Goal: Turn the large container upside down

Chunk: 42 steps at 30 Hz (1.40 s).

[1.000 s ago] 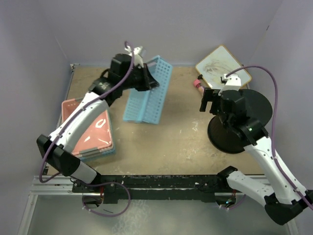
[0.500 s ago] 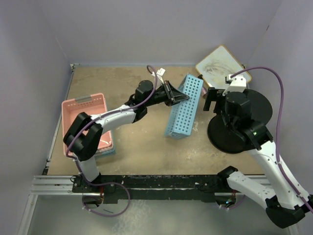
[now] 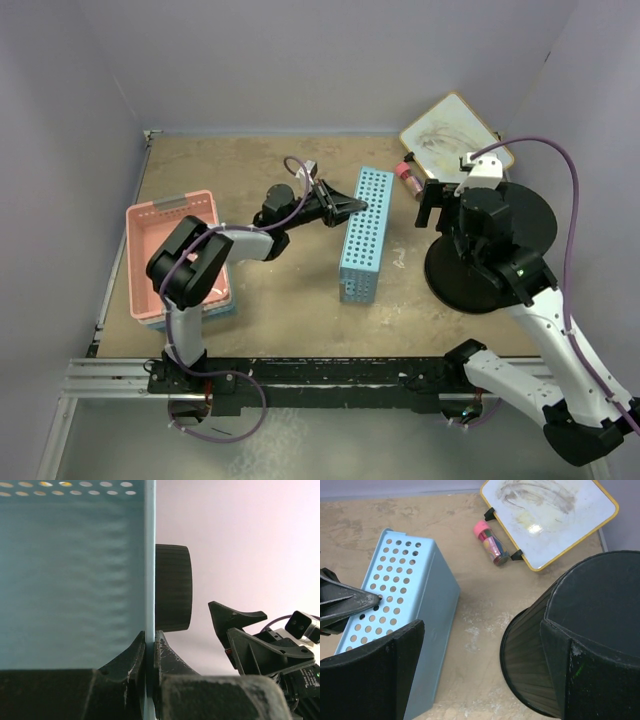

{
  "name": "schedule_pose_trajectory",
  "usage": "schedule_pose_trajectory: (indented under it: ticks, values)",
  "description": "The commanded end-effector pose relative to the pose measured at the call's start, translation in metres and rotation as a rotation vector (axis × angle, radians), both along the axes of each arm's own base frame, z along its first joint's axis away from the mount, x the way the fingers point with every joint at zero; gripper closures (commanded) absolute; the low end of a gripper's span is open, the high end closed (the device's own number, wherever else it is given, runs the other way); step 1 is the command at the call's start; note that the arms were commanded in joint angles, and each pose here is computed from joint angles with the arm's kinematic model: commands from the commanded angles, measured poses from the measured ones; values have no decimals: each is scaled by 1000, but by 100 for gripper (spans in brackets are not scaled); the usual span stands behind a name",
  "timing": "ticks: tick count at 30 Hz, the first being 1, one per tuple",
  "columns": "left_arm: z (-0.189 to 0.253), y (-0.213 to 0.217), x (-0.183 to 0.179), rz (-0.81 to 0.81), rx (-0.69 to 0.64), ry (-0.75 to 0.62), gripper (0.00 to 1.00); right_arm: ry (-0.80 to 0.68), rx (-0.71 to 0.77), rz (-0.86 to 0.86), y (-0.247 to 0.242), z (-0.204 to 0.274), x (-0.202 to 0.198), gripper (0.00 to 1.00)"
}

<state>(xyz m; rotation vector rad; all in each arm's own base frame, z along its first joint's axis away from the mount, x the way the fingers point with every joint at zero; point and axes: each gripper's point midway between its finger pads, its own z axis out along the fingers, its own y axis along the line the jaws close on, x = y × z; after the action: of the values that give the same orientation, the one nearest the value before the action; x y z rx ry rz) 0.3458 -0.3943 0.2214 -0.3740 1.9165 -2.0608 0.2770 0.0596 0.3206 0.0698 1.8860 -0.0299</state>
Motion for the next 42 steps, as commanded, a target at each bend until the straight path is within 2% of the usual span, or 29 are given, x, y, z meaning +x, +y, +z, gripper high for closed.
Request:
schedule_pose_trajectory:
  ticks: [1,2,5,8,9,12,17,21,24,30,33,36,39,42]
  values:
    - [-14,11,-4,-16,48,-56,100,-20,22,2,2,4,1,0]
    - [-23,15,-3,-14,83,-48,100,-19,22,3,3,4,1,0]
    - [-50,28,-2,-5,241,-46,88,-14,20,4,3,3,2,0]
    - [-80,49,1,9,478,-64,82,-12,20,6,4,2,2,0]
    - [-98,62,-3,-6,600,-60,81,-8,18,10,5,1,3,0]
    - [-108,86,1,2,812,-86,77,3,19,26,9,-1,5,0]
    - [-125,121,-1,14,1026,-86,67,17,22,35,14,-5,10,0]
    - [-145,148,-3,1,1209,-60,65,19,23,35,16,-6,14,0]
    - [-152,158,-3,-5,1277,-58,63,21,23,36,18,-6,16,0]
    - [-144,142,-4,-29,1269,-100,60,25,30,71,28,-5,22,0]
    - [-114,142,2,11,1266,-155,60,55,55,152,46,-11,25,0]
    - [-69,156,12,99,1307,-224,60,114,117,311,84,-22,26,0]
    - [-25,183,17,205,1378,-265,57,205,137,443,127,-44,24,0]
    - [11,225,17,321,1438,-250,55,304,127,519,161,-73,21,0]
